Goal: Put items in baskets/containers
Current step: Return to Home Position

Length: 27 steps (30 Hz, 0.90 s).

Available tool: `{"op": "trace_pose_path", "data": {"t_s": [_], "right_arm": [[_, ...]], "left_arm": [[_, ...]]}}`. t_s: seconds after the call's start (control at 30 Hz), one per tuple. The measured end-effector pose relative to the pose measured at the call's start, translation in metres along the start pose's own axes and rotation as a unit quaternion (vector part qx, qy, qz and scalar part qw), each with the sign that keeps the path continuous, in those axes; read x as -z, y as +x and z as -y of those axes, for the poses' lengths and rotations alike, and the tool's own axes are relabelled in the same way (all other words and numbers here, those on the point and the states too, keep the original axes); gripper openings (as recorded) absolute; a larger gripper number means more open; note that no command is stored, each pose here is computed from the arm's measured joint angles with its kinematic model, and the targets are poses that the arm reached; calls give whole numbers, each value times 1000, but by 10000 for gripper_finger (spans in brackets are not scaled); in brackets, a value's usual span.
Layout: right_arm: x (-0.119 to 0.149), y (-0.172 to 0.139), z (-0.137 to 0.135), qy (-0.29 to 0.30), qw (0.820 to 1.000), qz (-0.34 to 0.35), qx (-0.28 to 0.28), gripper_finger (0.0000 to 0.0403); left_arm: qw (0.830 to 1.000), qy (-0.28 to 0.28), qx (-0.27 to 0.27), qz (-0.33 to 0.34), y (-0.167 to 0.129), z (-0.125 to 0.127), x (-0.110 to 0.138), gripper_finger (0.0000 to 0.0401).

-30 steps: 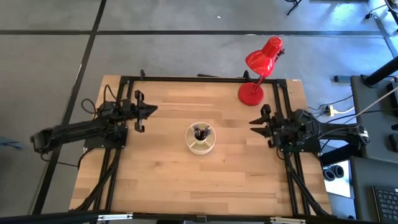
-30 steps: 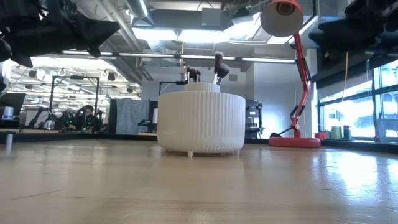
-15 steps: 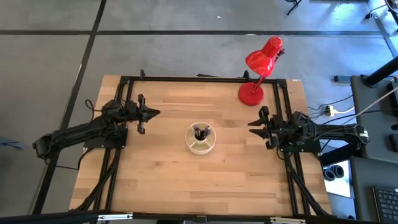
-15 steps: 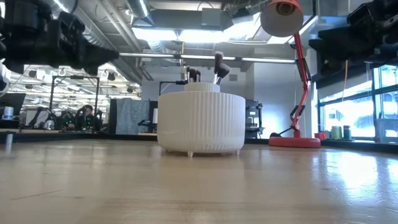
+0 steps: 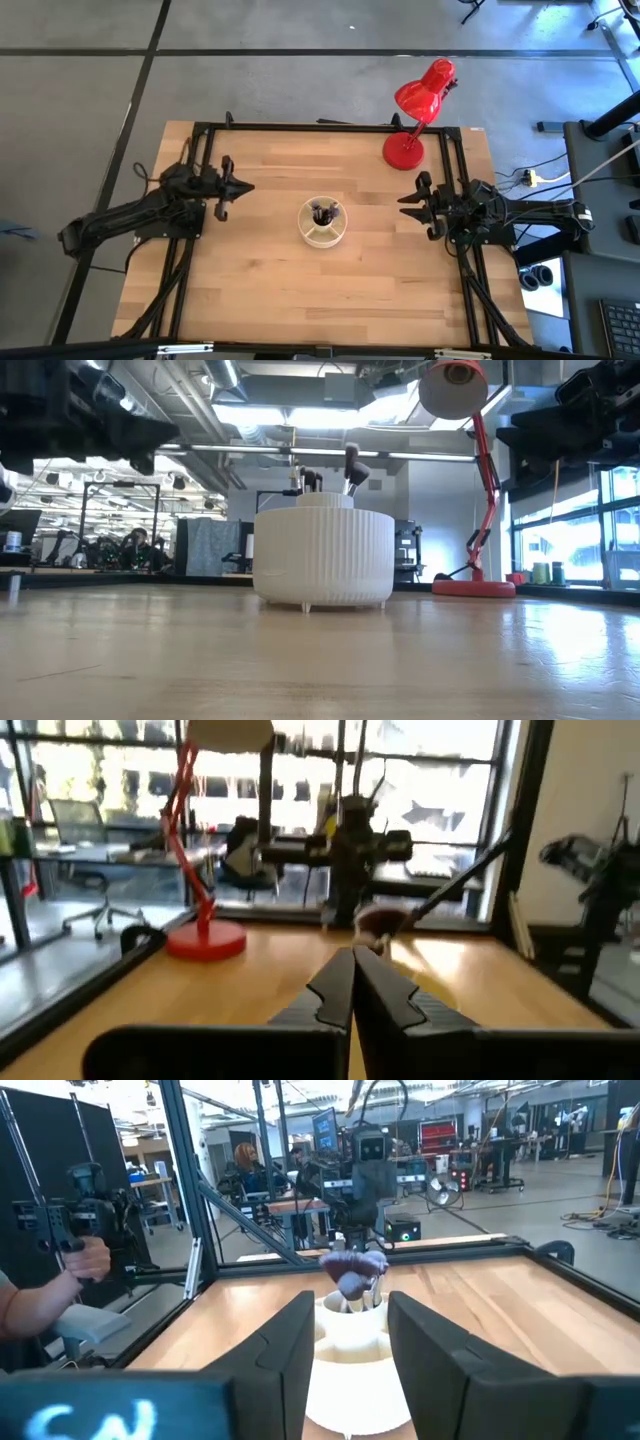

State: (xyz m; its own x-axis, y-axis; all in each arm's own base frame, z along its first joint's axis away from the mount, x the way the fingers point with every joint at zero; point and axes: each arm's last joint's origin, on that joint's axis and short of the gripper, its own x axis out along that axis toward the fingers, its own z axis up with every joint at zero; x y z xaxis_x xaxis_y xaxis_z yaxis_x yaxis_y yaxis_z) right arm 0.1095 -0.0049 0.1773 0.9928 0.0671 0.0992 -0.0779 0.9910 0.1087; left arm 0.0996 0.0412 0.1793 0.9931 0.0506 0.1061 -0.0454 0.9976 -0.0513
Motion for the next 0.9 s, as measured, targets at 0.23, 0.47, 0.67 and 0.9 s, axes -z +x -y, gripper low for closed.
{"op": "trace_pose_path", "data": {"t_s": [0.23, 0.47, 0.67, 0.9], "right_arm": [[0, 0, 0, 0, 1000, 0, 0, 129], [0, 0, 0, 0, 1000, 0, 0, 129], [1, 0, 0, 0, 1000, -5, 1, 129], [3, 0, 0, 2, 1000, -19, 2, 129]], "left_arm": [[999, -17, -37, 29, -12, 4, -4, 2], [991, -59, -123, 2, -12, 2, 5, 2], [983, -58, -173, -15, -8, 10, 10, 4], [990, 1, -135, -27, -6, 22, 11, 4]]}}
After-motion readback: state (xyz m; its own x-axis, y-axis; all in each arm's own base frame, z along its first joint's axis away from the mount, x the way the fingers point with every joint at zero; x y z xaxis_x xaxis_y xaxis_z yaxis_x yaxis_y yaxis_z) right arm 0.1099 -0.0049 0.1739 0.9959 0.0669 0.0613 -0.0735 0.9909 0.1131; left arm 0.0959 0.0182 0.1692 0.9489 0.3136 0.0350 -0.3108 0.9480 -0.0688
